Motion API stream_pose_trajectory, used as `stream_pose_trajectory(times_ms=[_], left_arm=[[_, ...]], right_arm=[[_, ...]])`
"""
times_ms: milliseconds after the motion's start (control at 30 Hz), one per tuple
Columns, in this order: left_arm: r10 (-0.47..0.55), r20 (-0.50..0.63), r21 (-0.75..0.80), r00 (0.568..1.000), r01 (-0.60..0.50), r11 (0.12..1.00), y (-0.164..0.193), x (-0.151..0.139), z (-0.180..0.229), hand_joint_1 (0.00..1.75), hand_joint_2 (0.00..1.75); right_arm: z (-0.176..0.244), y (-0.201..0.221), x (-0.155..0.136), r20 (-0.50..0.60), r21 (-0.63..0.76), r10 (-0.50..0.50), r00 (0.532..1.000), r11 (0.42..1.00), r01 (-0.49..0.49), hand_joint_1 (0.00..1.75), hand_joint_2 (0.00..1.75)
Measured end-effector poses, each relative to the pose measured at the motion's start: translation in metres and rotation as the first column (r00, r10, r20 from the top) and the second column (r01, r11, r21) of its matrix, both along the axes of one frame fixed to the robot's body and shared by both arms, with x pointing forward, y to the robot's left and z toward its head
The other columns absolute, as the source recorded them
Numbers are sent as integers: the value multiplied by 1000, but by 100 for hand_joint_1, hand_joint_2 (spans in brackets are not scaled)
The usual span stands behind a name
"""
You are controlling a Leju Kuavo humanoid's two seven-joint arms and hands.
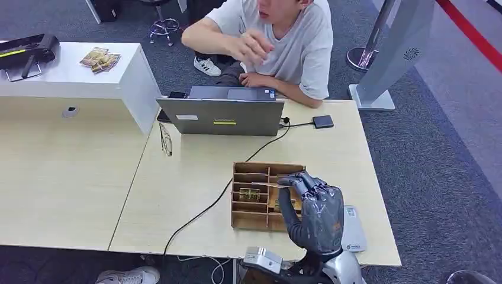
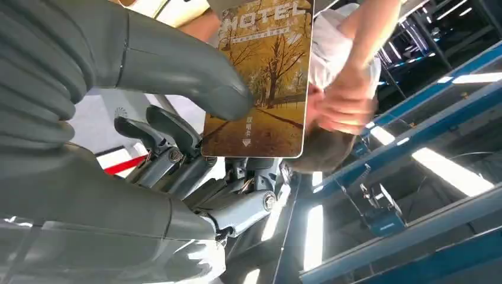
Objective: Pass the card to the sensor for recognition and then transmit it.
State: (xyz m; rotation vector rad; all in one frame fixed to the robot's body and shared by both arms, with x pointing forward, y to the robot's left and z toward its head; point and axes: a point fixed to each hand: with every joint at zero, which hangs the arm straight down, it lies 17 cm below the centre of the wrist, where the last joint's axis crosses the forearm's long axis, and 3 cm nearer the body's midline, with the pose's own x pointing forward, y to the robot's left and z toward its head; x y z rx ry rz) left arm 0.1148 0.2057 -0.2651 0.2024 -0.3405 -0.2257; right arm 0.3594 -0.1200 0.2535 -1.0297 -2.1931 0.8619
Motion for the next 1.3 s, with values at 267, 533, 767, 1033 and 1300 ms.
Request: stream_pose_trajectory(times_ms=[267, 533, 767, 1033, 1300], left_arm=[[12, -2, 1, 1000, -12, 1000, 1, -1, 0, 0, 0], [33, 1, 1, 999, -33, 999, 2, -2, 0, 0, 0], [57, 4, 10, 998, -57, 998, 5, -3, 0, 0, 0], [68, 3, 15, 998, -68, 998, 7, -4, 0, 0, 0], [69, 5, 19, 998, -69, 997, 8, -4, 0, 0, 0]], right_arm=[[-9, 5, 6, -99, 88, 83, 992, 993, -75, 175, 175], [-22, 21, 3, -270, 383, 393, 879, 882, -277, 175, 175], [-47, 1, -3, -340, 552, 511, 789, 788, -273, 175, 175], [-87, -45, -6, -437, 625, 502, 746, 766, -149, 175, 175], [-118, -79, -6, -515, 627, 445, 733, 778, -32, 175, 175]])
